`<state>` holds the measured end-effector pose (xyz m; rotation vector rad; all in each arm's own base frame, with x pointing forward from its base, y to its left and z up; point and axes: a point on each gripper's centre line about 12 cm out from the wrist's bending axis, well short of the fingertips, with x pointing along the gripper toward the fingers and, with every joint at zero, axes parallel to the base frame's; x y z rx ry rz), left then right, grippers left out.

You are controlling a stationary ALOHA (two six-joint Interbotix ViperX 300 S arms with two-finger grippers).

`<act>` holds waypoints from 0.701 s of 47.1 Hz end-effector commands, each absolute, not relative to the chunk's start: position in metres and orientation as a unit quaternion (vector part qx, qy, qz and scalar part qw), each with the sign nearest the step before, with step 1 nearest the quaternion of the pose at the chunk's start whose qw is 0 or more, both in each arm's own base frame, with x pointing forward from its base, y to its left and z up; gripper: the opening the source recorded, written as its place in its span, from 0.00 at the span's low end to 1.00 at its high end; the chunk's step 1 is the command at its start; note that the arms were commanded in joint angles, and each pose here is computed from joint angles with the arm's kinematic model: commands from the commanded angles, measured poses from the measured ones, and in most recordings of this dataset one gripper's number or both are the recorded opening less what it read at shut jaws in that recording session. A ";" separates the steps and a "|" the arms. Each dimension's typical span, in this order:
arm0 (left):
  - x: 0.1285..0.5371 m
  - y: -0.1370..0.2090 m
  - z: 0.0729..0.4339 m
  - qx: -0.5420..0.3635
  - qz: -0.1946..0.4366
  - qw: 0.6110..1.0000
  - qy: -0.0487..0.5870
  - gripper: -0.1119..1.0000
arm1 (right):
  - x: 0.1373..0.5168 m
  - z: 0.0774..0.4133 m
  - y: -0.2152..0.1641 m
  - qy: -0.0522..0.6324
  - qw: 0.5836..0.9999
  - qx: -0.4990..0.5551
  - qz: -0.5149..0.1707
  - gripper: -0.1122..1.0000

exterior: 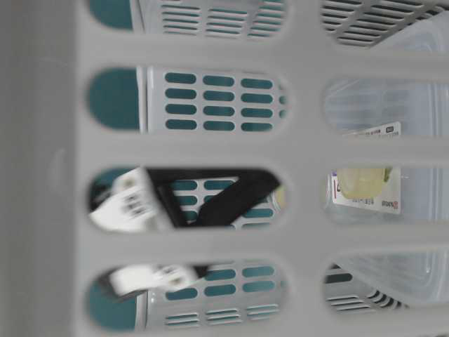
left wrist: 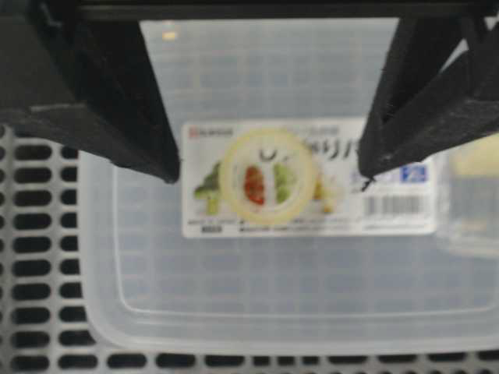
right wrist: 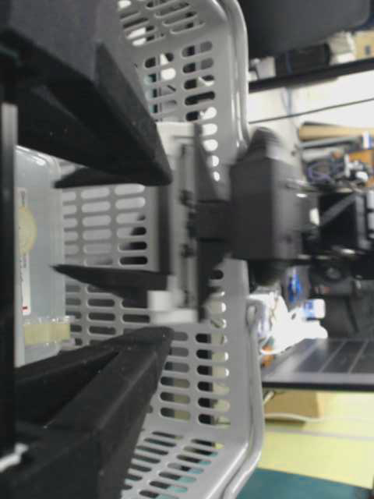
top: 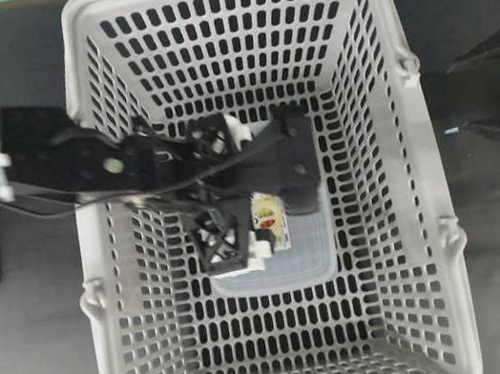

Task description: Pick up the cellophane tape from the shopping basket with the left arm.

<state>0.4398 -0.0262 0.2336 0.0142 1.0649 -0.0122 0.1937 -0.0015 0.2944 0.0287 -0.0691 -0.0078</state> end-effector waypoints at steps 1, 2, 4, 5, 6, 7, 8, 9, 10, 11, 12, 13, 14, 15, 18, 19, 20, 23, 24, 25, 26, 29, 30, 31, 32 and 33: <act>0.447 -0.029 0.228 0.011 -0.008 0.860 0.511 0.90 | 0.196 0.301 -0.002 -0.039 0.999 0.016 -0.004 0.74; 0.448 -0.030 0.227 0.011 -0.009 0.858 0.513 0.90 | 0.195 0.302 -0.002 -0.040 0.999 0.016 -0.004 0.74; 0.449 -0.030 0.222 0.012 -0.009 0.856 0.517 0.91 | 0.195 0.301 -0.002 -0.038 0.999 0.016 -0.004 0.74; 0.449 -0.029 0.221 0.012 -0.008 0.855 0.519 0.91 | 0.196 0.301 -0.002 -0.038 0.999 0.016 -0.004 0.74; 0.450 -0.029 0.220 0.012 -0.008 0.854 0.520 0.91 | 0.196 0.300 -0.002 -0.035 0.999 0.016 -0.004 0.74; 0.450 -0.030 0.219 0.011 -0.009 0.854 0.520 0.91 | 0.196 0.301 -0.002 -0.036 0.999 0.016 -0.004 0.74; 0.450 -0.029 0.218 0.012 -0.008 0.853 0.522 0.91 | 0.196 0.301 -0.002 -0.036 0.999 0.016 -0.004 0.74; 0.450 -0.028 0.217 0.012 -0.007 0.853 0.522 0.91 | 0.196 0.300 -0.002 -0.035 0.999 0.016 -0.004 0.74; 0.450 -0.027 0.216 0.012 -0.007 0.852 0.523 0.91 | 0.196 0.300 -0.002 -0.035 0.999 0.016 -0.004 0.74; 0.450 -0.027 0.214 0.014 -0.008 0.852 0.524 0.91 | 0.196 0.300 -0.001 -0.034 0.999 0.016 -0.003 0.74; 0.451 -0.027 0.212 0.016 -0.009 0.852 0.524 0.91 | 0.196 0.300 -0.001 -0.034 0.999 0.016 -0.003 0.74; 0.451 -0.026 0.212 0.017 -0.010 0.851 0.525 0.91 | 0.196 0.300 -0.001 -0.033 0.999 0.016 -0.003 0.74; 0.452 -0.025 0.210 0.019 -0.010 0.851 0.525 0.91 | 0.196 0.300 -0.001 -0.034 0.999 0.016 -0.003 0.74; 0.452 -0.025 0.209 0.022 -0.012 0.851 0.525 0.91 | 0.196 0.300 -0.001 -0.033 0.999 0.016 -0.002 0.74; 0.454 -0.025 0.206 0.030 -0.017 0.849 0.527 0.91 | 0.196 0.299 0.000 -0.033 0.999 0.017 -0.001 0.74; 0.454 -0.024 0.206 0.033 -0.018 0.849 0.528 0.91 | 0.196 0.299 0.000 -0.033 0.999 0.017 -0.001 0.74; 0.454 -0.024 0.204 0.035 -0.019 0.847 0.529 0.91 | 0.196 0.299 0.000 -0.032 0.999 0.017 -0.001 0.74; 0.453 -0.024 0.201 0.035 -0.019 0.845 0.533 0.91 | 0.196 0.299 0.000 -0.031 0.999 0.017 -0.001 0.74; 0.452 -0.024 0.200 0.036 -0.019 0.844 0.535 0.91 | 0.195 0.299 0.000 -0.032 0.999 0.016 -0.001 0.74; 0.452 -0.024 0.198 0.036 -0.019 0.842 0.537 0.91 | 0.196 0.299 0.000 -0.031 0.999 0.017 -0.001 0.74; 0.452 -0.025 0.197 0.036 -0.020 0.841 0.539 0.91 | 0.196 0.299 0.000 -0.031 0.999 0.017 -0.001 0.74; 0.451 -0.025 0.194 0.035 -0.020 0.840 0.542 0.90 | 0.196 0.298 0.000 -0.031 0.999 0.017 -0.001 0.74; 0.451 -0.025 0.194 0.035 -0.019 0.840 0.542 0.90 | 0.195 0.299 0.000 -0.032 0.999 0.017 -0.001 0.74; 0.451 -0.025 0.194 0.034 -0.019 0.840 0.542 0.90 | 0.196 0.299 0.000 -0.031 0.999 0.017 -0.001 0.74; 0.451 -0.025 0.193 0.035 -0.019 0.839 0.542 0.90 | 0.196 0.299 0.000 -0.031 0.999 0.017 -0.001 0.74; 0.452 -0.024 0.193 0.035 -0.019 0.839 0.542 0.90 | 0.195 0.299 0.000 -0.032 0.999 0.017 -0.001 0.74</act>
